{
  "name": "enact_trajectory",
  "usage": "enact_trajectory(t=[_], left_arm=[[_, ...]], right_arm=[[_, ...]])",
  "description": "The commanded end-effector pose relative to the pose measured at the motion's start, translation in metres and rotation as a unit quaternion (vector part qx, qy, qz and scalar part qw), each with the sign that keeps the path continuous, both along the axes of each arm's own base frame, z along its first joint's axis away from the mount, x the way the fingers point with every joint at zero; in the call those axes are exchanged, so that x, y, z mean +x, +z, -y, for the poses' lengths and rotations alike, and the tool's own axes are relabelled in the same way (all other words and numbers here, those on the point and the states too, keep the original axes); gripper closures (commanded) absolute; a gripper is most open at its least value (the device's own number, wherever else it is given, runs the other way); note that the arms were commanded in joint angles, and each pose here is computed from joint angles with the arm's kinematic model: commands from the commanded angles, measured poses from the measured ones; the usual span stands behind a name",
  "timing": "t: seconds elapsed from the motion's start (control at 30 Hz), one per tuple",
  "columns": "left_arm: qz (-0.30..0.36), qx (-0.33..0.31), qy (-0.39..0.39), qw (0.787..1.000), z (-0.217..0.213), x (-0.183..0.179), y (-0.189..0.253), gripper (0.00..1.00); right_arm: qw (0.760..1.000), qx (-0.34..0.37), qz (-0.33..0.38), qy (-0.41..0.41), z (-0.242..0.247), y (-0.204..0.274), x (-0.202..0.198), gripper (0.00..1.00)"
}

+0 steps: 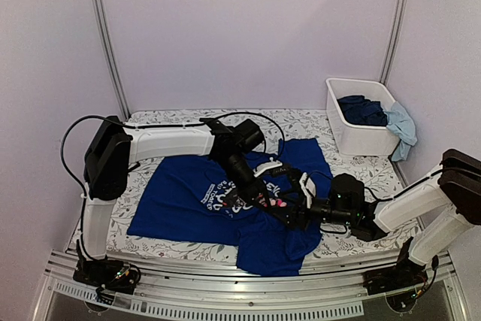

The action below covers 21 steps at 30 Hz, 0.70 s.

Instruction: Pin the brooch onto the clothing

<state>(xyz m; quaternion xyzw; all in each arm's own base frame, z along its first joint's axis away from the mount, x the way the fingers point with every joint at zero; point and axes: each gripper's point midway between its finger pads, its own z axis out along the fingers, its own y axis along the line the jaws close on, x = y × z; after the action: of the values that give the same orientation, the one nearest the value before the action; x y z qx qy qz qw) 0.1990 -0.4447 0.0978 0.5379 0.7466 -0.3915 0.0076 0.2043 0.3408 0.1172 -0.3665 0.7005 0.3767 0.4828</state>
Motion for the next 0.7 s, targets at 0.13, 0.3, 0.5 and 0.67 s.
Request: enact_trajectory(t=[0.13, 0.3, 0.5, 0.67], left_arm=[[0.004, -0.022, 0.0, 1.0, 0.0037, 0.0024, 0.0174, 1.0], [0.005, -0.029, -0.003, 1.0, 0.0059, 0.0018, 0.0191, 1.0], [0.005, -0.034, -0.004, 0.999, 0.0087, 0.0026, 0.0199, 1.0], [0.004, -0.038, -0.006, 0.999, 0.0097, 0.0024, 0.0193, 1.0]], right_arm=[[0.999, 0.017, -0.032, -0.025, 0.0063, -0.0066, 0.0, 0.47], [0.997, 0.03, -0.06, -0.04, 0.0053, -0.0102, 0.0039, 0.52], [0.995, 0.05, -0.066, -0.052, 0.0045, -0.0044, 0.0081, 0.54], [0.994, 0.06, -0.074, -0.058, 0.0079, -0.0051, 0.0072, 0.62]])
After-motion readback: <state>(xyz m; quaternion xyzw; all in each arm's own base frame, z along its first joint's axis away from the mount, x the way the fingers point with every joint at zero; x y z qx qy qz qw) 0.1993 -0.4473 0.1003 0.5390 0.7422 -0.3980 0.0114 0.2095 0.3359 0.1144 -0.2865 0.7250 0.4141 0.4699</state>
